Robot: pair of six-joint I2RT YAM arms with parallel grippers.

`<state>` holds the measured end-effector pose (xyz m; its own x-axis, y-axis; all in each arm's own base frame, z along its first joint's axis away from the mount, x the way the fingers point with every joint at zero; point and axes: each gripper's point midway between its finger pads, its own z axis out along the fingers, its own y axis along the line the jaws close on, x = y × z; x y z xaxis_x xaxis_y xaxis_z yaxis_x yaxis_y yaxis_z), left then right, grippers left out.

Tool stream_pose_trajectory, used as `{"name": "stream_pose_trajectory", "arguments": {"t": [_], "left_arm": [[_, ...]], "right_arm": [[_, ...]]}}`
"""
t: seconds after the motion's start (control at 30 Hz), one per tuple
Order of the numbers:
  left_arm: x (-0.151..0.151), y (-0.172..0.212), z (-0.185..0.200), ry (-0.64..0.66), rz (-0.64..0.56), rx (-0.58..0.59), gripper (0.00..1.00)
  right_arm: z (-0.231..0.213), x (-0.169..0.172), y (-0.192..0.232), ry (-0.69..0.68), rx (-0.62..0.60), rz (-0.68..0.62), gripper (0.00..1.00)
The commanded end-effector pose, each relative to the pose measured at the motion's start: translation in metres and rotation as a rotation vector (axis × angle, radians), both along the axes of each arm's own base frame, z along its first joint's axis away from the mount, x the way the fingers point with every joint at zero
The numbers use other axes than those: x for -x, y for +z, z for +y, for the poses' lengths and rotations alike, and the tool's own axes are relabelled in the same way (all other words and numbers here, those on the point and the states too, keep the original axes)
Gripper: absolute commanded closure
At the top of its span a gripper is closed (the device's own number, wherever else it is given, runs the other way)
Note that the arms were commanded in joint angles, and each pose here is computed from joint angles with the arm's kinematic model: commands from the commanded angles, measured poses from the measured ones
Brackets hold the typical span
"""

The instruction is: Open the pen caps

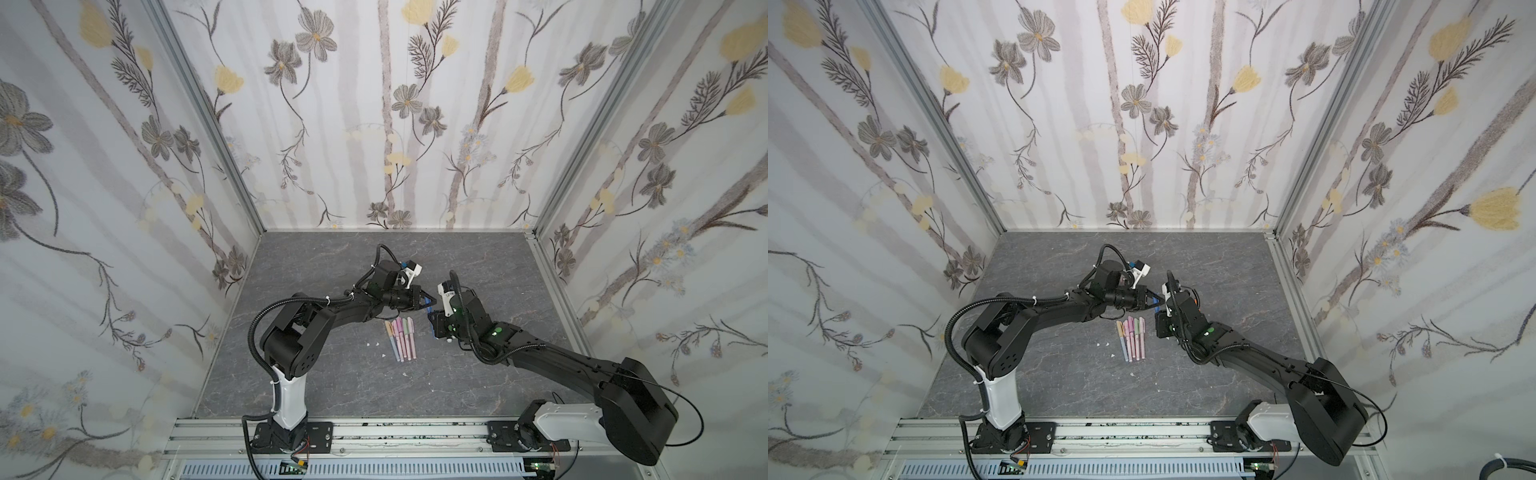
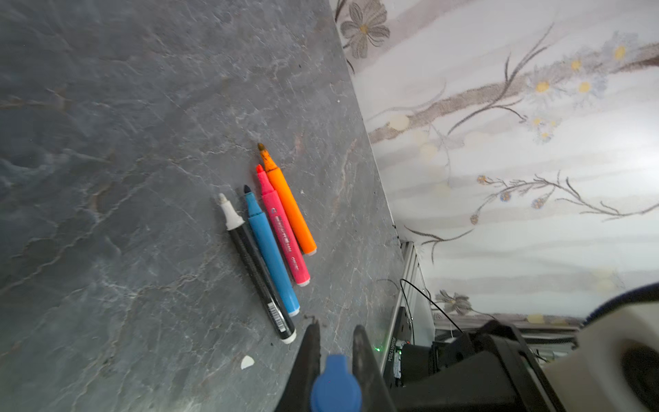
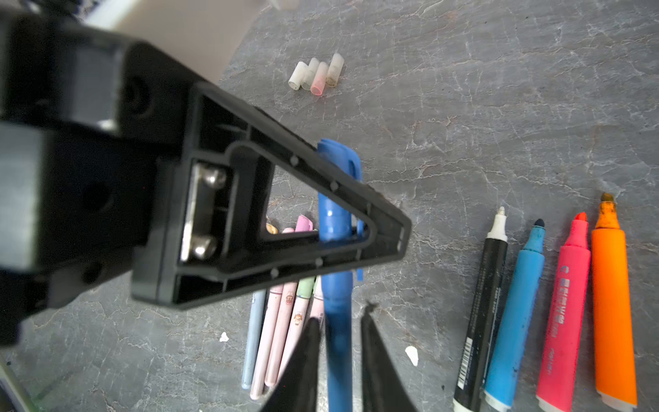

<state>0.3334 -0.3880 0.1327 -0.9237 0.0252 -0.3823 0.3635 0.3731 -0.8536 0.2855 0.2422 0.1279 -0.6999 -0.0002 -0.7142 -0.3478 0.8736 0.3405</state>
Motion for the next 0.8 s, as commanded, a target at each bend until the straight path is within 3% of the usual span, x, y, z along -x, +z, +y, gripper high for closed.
{"name": "stream_pose_trajectory", "arguments": {"t": [0.0, 0.37, 0.77], "left_arm": [[-0.004, 0.01, 0.001, 0.014, 0.001, 0.022, 1.0], [-0.01, 0.029, -0.002, 0.023, -0.006, 0.06, 1.0], [-0.009, 0.026, -0.002, 0.019, 0.001, 0.059, 1.0]], "right_arm": [[0.005, -0.003, 0.012, 0.012, -0.053, -0.049, 0.72], [0.017, -0.003, 0.004, 0.054, -0.077, -0.034, 0.66], [0.02, -0.006, -0.002, 0.059, -0.061, -0.023, 0.97]]}}
